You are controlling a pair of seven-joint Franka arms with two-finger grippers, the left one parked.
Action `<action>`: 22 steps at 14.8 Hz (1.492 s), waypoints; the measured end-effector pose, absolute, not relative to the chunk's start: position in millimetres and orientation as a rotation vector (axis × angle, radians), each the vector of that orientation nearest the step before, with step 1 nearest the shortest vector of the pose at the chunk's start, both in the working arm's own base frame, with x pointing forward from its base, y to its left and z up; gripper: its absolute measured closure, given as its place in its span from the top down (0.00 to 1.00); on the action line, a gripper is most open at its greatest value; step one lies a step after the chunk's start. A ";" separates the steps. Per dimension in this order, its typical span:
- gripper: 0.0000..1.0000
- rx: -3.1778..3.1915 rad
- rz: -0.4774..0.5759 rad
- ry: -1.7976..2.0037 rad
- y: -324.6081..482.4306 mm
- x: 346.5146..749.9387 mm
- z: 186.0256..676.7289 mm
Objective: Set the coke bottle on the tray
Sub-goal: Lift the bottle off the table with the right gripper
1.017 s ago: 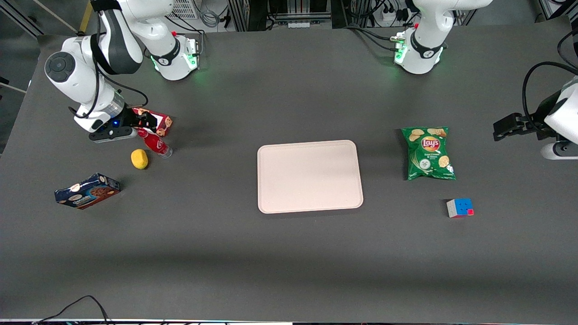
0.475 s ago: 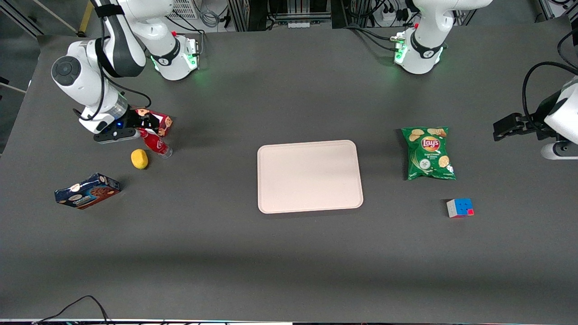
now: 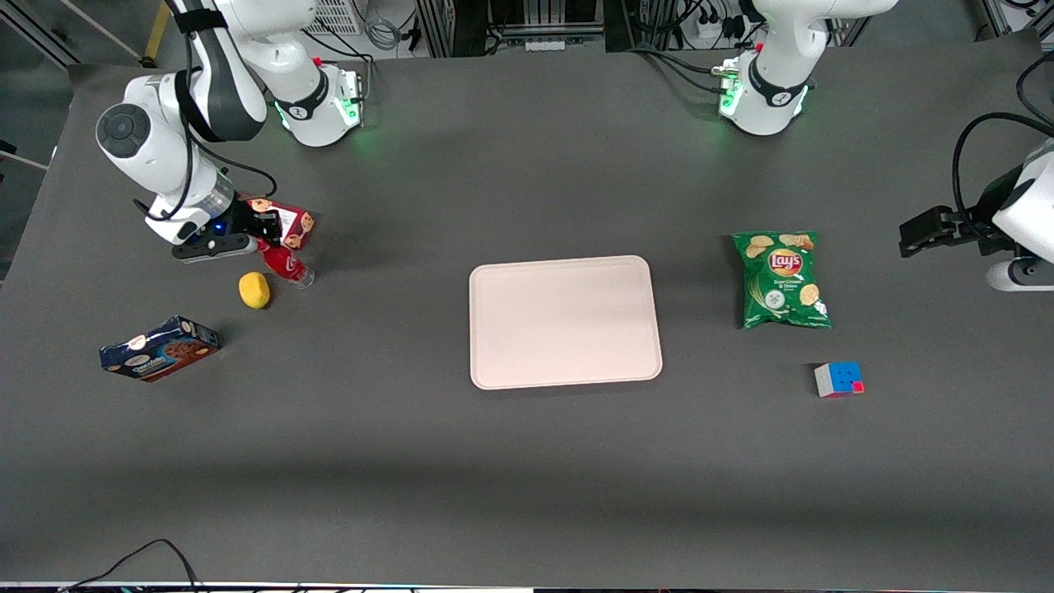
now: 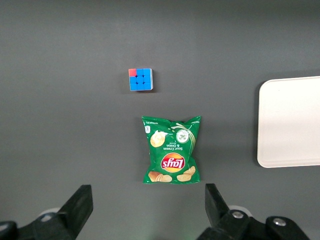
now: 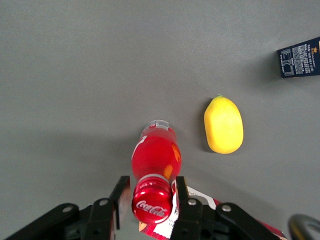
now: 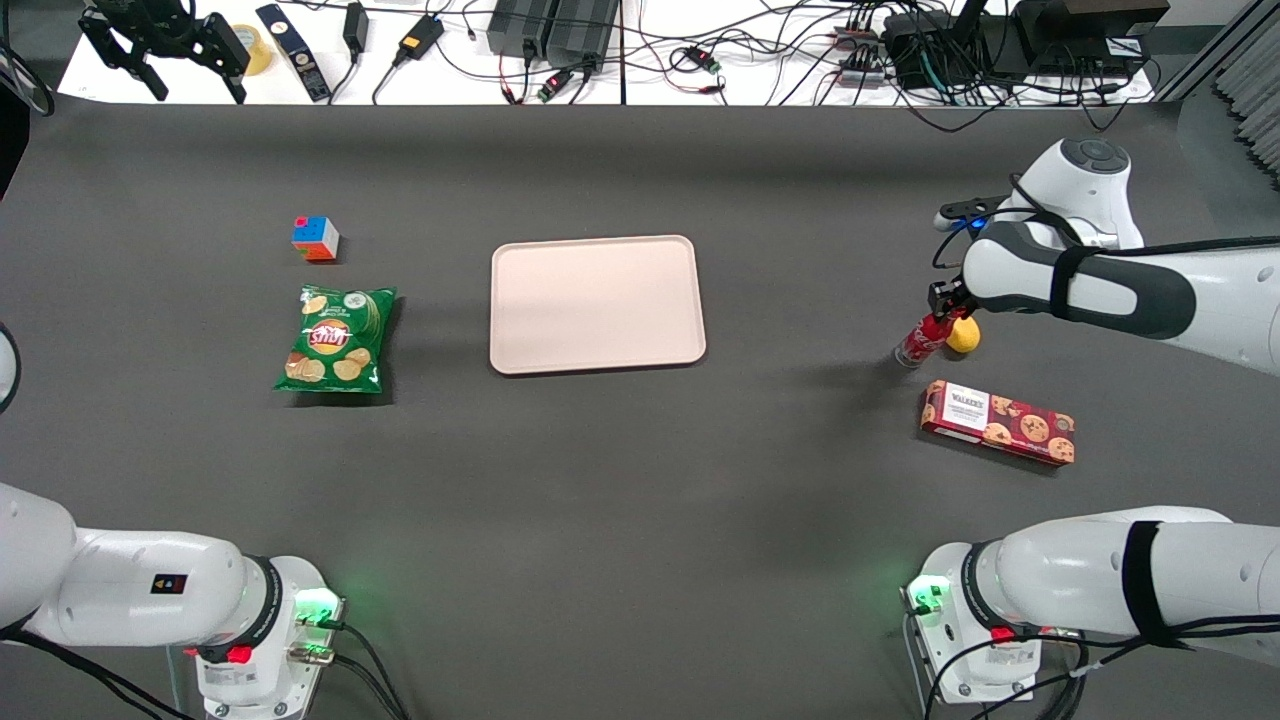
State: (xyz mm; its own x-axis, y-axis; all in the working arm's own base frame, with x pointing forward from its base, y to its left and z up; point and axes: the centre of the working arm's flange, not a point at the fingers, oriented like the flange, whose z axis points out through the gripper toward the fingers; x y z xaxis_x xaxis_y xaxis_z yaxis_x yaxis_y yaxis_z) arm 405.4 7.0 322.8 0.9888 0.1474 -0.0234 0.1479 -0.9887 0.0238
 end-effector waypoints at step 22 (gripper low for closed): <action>0.31 3.105 -0.048 0.191 109.2 459.9 588.2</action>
State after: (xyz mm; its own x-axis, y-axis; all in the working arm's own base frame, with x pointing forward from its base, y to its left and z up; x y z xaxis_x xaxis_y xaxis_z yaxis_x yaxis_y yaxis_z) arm 459.9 109.2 588.2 0.9920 0.1218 -0.0324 0.1227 -0.9920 0.0287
